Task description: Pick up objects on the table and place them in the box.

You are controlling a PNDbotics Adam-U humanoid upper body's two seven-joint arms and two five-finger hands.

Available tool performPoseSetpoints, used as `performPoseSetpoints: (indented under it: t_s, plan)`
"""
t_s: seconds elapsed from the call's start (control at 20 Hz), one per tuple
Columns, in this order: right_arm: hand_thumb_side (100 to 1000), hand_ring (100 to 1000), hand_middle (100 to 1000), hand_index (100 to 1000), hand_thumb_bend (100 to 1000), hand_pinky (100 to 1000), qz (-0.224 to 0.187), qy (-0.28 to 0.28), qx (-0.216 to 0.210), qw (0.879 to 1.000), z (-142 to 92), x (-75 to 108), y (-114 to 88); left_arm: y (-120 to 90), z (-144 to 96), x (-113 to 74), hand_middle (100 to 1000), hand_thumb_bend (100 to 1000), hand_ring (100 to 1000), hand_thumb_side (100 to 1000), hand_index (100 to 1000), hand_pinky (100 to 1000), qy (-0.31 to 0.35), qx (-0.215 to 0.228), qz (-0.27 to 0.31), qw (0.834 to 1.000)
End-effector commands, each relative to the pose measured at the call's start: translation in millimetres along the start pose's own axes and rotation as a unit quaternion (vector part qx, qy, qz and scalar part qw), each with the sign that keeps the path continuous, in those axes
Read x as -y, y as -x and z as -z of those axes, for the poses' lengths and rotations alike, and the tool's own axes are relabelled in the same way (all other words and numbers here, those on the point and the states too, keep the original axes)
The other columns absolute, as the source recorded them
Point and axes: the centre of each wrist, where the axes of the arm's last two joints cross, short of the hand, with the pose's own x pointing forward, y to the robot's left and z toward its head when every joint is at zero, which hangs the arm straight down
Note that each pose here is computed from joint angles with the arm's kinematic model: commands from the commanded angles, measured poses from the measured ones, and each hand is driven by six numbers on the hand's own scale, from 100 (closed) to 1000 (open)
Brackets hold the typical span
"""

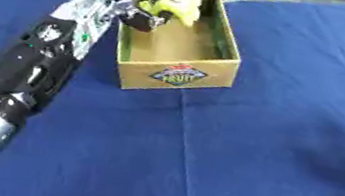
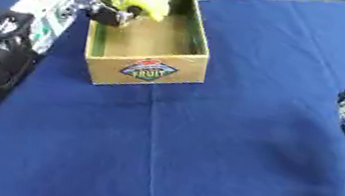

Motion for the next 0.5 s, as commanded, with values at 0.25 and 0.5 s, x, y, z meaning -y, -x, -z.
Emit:
performPoseSetpoints:
  t_s: [0.25,0.5]
  plan:
    - [551,895,648,889,100,745,-0.004,0.003,0.018,1.0,4,4.4,-10,3,-1,6.0,679,908,655,264,800,680,0.013,0.012,0.01,1.0]
    - [551,895,648,890,100,745,-0.005,0.006,0.016,1.0,3,5.7,-9,8,-3,-7.0,752,1000,718,320,846,717,-0.008,0.009,-0.013,1.0]
